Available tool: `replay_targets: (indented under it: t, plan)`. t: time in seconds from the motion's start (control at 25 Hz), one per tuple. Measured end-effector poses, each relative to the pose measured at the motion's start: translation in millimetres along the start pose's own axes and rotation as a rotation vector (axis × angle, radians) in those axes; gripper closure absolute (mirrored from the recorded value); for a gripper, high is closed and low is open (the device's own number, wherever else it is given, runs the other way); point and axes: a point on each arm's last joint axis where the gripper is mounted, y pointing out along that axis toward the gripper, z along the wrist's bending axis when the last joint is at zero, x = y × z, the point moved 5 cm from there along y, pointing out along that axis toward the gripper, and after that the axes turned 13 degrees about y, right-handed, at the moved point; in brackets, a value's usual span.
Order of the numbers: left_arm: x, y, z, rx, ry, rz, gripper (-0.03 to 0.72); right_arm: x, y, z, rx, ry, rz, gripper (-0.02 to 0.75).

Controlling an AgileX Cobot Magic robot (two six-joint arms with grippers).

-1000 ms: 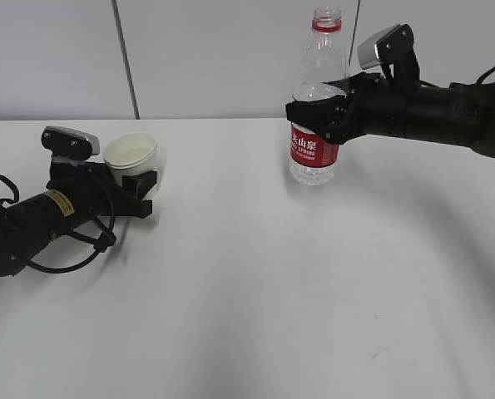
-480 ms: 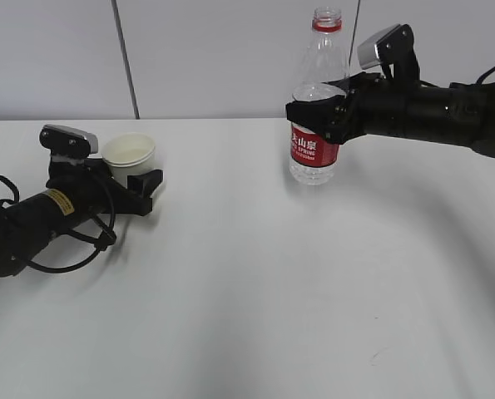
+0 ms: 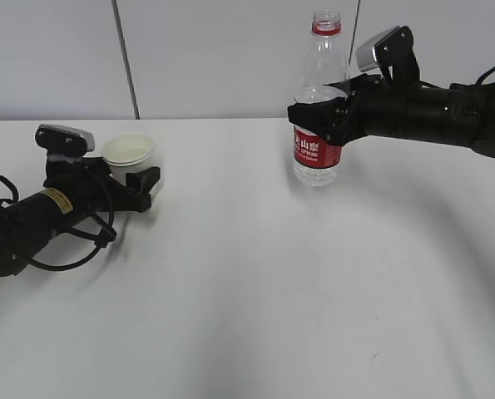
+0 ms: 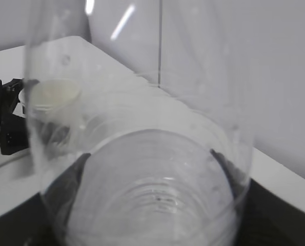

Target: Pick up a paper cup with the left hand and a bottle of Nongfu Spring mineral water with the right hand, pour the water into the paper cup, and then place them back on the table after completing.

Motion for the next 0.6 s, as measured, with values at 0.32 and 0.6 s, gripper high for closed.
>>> replay_targets:
  t: [0.32, 0.6]
  plan:
    - [-0.4, -0.5, 0.6, 0.006, -0.020, 0.000, 0.156, -14.7, 4.8, -4.0, -0.001, 0.009, 0.021, 0.254]
    - [0.0, -0.5, 0.6, 0.006, -0.021, -0.003, 0.156, -34.9, 11.4, -12.4, -0.026, 0.038, 0.030, 0.254]
